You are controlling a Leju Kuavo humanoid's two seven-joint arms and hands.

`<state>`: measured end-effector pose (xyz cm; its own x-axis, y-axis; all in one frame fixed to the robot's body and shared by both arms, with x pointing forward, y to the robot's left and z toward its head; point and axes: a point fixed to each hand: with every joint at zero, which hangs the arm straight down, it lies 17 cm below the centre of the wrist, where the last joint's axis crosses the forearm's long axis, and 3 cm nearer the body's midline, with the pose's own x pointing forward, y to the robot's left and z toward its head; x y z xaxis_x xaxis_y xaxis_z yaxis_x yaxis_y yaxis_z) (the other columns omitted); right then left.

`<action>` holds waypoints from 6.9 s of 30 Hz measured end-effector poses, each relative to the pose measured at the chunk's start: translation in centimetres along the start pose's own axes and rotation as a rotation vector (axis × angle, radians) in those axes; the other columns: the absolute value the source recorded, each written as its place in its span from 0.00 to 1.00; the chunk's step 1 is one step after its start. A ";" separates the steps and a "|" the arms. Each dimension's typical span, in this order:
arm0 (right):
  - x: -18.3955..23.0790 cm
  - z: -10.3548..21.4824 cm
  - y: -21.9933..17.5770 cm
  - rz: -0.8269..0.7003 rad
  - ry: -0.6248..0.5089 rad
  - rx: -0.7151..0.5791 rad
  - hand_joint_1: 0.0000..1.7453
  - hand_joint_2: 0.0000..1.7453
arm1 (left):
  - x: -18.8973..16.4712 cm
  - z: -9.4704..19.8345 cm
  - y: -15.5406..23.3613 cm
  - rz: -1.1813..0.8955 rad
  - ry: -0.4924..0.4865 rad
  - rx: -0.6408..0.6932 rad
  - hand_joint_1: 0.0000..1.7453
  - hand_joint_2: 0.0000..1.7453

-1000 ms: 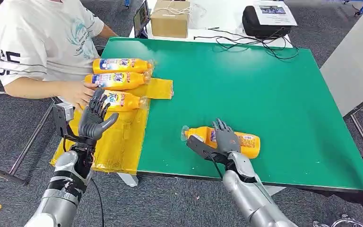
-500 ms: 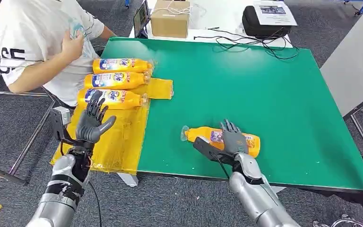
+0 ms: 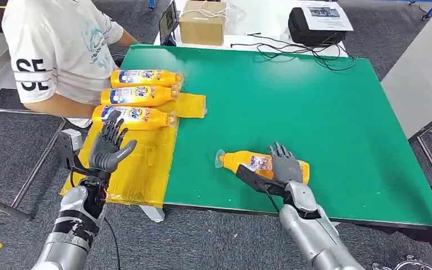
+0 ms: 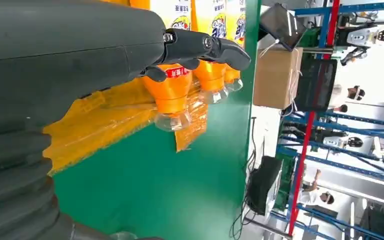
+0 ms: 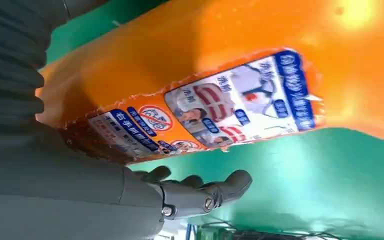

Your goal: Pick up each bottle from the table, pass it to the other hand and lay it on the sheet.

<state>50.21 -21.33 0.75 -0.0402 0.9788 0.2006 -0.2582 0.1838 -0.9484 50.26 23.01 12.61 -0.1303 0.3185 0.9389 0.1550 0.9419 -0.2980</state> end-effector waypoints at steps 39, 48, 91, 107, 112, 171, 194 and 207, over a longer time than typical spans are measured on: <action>11.9 -2.8 -7.2 -0.429 -0.261 -0.127 1.00 1.00 | -3.2 -1.6 -4.1 -0.282 0.096 -0.121 0.00 1.00; 19.5 -0.9 -12.8 -0.577 -0.408 -0.279 1.00 1.00 | -3.5 -2.6 -10.0 -0.195 0.104 -0.232 0.00 1.00; 28.6 2.8 -9.3 -0.530 -0.614 -0.192 1.00 1.00 | -1.3 -2.7 -17.0 0.143 0.125 -0.397 0.00 1.00; 29.7 3.1 -6.0 -0.362 -0.653 -0.064 1.00 1.00 | -1.4 -2.0 -16.1 0.174 0.133 -0.393 0.00 1.00; 30.1 3.0 -5.4 -0.318 -0.663 -0.018 0.00 1.00 | -1.9 -1.6 -15.9 0.168 0.140 -0.395 1.00 1.00; 18.3 3.5 -16.1 -0.896 -0.530 -0.371 0.00 1.00 | 3.4 -5.7 0.6 -1.347 -0.186 -0.050 1.00 1.00; 19.6 3.2 -16.7 -0.902 -0.591 -0.313 0.00 1.00 | -8.2 -1.5 8.2 -2.004 0.129 -0.687 1.00 1.00; 20.8 2.8 -16.7 -0.872 -0.610 -0.281 0.00 1.00 | -9.7 -0.2 9.9 -1.841 0.324 -0.776 0.00 1.00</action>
<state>50.93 -4.25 21.44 -0.4414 0.3080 0.8428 -0.2039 0.8803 -0.4285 53.25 29.26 0.57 -0.4607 -0.8875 -0.0039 0.3857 -0.2041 0.8998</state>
